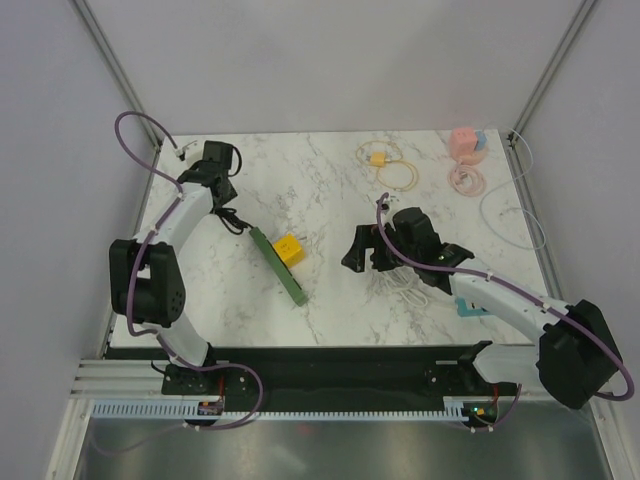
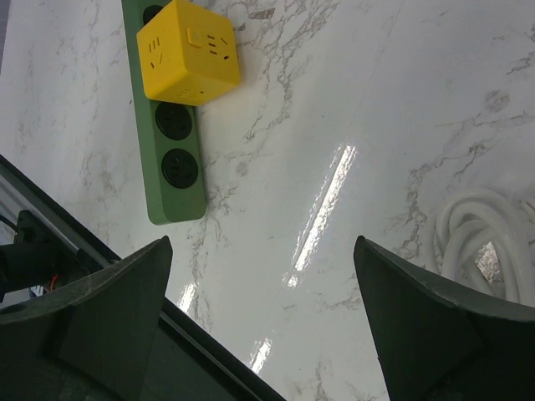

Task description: Pull the plug off the socket

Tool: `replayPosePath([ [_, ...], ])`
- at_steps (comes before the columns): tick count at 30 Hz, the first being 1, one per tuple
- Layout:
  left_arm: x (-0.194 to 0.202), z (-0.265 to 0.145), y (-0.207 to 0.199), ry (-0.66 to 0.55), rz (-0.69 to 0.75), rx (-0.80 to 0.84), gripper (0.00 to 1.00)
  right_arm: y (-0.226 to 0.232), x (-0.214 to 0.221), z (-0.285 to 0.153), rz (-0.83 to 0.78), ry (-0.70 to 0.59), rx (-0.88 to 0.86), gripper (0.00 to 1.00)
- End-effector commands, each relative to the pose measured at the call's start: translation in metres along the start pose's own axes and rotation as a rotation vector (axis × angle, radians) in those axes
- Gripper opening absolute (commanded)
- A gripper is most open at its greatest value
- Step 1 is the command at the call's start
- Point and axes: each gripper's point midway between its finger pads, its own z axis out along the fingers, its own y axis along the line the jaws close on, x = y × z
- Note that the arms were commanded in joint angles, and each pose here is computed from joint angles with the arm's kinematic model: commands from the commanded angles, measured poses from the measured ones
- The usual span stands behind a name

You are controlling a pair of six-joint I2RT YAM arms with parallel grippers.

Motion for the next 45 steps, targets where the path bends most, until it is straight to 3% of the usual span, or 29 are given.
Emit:
replayPosePath([
  [1,-0.015,-0.011,-0.003,-0.037,0.004,0.041,0.63,0.009,0.003,0.008,-0.003,0.009,-0.048,0.98],
  [3,-0.017,-0.016,-0.007,-0.032,0.015,0.071,0.84,0.014,0.006,0.011,-0.007,0.022,-0.063,0.98],
  [4,-0.019,-0.018,-0.008,-0.029,0.024,0.081,0.88,0.015,0.007,0.014,-0.009,0.028,-0.066,0.98],
  [5,-0.022,-0.024,-0.009,-0.019,0.028,0.089,0.98,0.018,0.01,0.015,-0.013,0.034,-0.073,0.98],
  [6,-0.023,-0.027,-0.009,-0.011,0.032,0.095,1.0,0.019,0.01,0.016,-0.018,0.037,-0.075,0.98],
  [12,-0.017,-0.065,-0.008,0.039,0.018,0.215,1.0,0.015,0.017,0.019,-0.032,0.053,-0.063,0.98],
  [22,0.103,-0.134,-0.028,0.373,-0.005,0.663,0.89,-0.003,0.013,0.026,-0.03,0.059,0.047,0.98],
  [27,0.162,-0.156,-0.03,0.449,0.035,0.689,0.91,-0.005,0.016,0.03,-0.018,0.078,0.053,0.98],
  [33,0.212,-0.154,-0.026,0.519,0.036,0.665,0.91,0.0,0.018,0.029,-0.043,0.095,0.022,0.98],
  [45,0.231,-0.144,-0.048,0.528,0.059,0.689,0.89,0.007,0.02,0.024,-0.043,0.097,-0.015,0.98],
])
